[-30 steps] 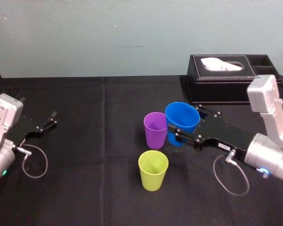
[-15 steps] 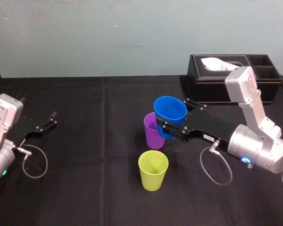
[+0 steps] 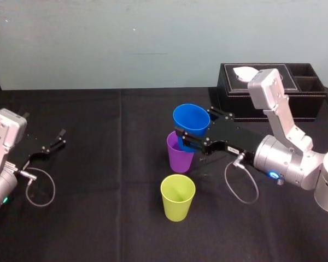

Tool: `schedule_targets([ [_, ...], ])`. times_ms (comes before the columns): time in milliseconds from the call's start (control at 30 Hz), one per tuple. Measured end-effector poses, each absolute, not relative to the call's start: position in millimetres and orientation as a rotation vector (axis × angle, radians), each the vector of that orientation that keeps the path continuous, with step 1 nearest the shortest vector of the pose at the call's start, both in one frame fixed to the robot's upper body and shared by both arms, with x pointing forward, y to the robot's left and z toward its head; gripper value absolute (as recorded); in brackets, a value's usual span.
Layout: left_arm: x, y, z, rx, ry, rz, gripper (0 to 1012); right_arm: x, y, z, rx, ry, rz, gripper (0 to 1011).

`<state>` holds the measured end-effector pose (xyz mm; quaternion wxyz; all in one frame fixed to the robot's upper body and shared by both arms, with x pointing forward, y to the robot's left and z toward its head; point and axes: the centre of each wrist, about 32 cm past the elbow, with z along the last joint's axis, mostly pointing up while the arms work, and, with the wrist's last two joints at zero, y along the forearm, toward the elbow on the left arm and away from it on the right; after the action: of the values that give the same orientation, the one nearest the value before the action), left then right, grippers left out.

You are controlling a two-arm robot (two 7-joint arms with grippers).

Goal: Stack the three plastic cups sequentially using one hand.

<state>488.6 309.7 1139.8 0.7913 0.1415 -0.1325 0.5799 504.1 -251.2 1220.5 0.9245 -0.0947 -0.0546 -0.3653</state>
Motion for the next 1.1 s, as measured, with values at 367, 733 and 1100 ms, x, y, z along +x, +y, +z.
schedule_targets([
  [367,488.6,309.7,1139.8,0.304,-0.285,1.248,1010,512.9,-249.2,1218.0,-0.197,-0.105,-0.75,728],
  [733,488.6,309.7,1139.8,0.305,-0.285,1.248,1010,520.0,-247.7,1212.5,-0.194,-0.097,-0.751,728],
  [1100,488.6,309.7,1139.8,0.304,-0.285,1.248,1010,525.3,-246.5,1207.2,-0.201,-0.088,-0.749,728],
])
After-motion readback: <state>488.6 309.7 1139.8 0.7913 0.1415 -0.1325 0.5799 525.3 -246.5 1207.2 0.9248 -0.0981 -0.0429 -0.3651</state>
